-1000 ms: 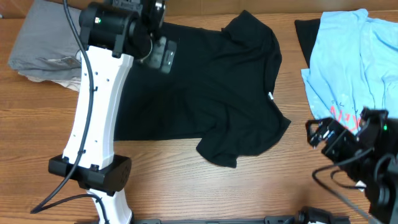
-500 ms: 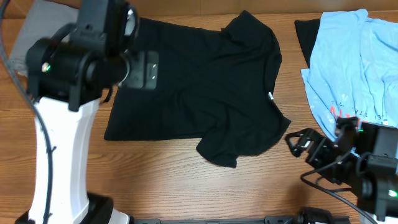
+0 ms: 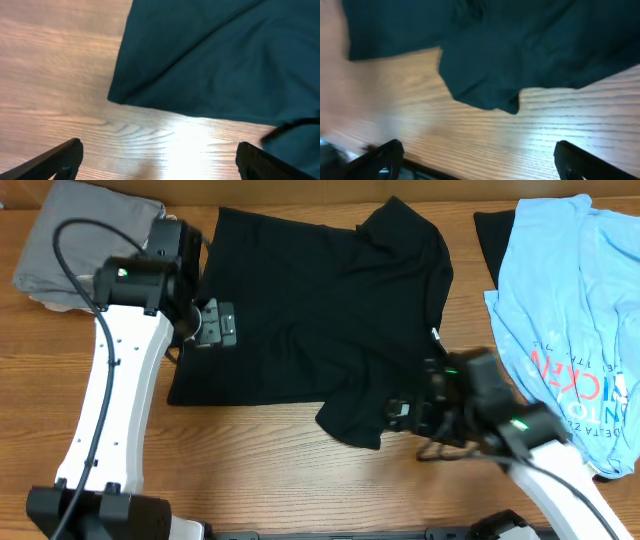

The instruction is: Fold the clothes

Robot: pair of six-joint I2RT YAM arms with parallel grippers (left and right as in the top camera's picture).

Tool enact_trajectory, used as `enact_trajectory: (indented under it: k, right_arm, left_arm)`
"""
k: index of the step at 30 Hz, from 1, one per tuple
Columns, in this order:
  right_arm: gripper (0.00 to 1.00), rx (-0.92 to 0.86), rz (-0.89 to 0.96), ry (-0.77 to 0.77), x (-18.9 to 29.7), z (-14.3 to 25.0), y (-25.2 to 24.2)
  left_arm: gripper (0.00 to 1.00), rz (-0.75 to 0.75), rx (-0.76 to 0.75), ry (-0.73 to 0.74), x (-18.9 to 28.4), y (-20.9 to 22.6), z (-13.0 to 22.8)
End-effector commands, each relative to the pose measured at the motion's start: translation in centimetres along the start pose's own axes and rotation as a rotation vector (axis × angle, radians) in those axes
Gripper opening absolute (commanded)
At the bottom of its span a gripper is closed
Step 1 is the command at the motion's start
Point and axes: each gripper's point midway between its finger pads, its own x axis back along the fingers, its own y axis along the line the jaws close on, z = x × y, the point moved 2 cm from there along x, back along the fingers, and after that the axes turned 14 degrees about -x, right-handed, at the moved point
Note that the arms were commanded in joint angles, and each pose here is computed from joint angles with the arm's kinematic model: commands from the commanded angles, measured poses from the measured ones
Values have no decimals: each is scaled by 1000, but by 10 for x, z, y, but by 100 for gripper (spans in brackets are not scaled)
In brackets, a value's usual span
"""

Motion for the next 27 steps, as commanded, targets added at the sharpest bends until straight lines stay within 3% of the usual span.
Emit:
enact_trajectory:
  k: [1,6,13,17,27]
  right_arm:
    - [100,-9,136,42,-35,0,-11]
    - [100,-30,198,130,-66,3,-19]
    - [97,-29,200,126,-69,1,-19]
    - [90,-26,192,120,-70,0,-17]
    - [88,-21,179,109,-71,-3,-14]
  left_arm:
    - [100,9,56,50,-25,7,19]
    - [100,39,130,94,-61,21,34]
    - [99,32,191,128,-104,38,57]
    - [94,26,225,105,-132,42,66]
    - [76,6,241,52,-160,44,71]
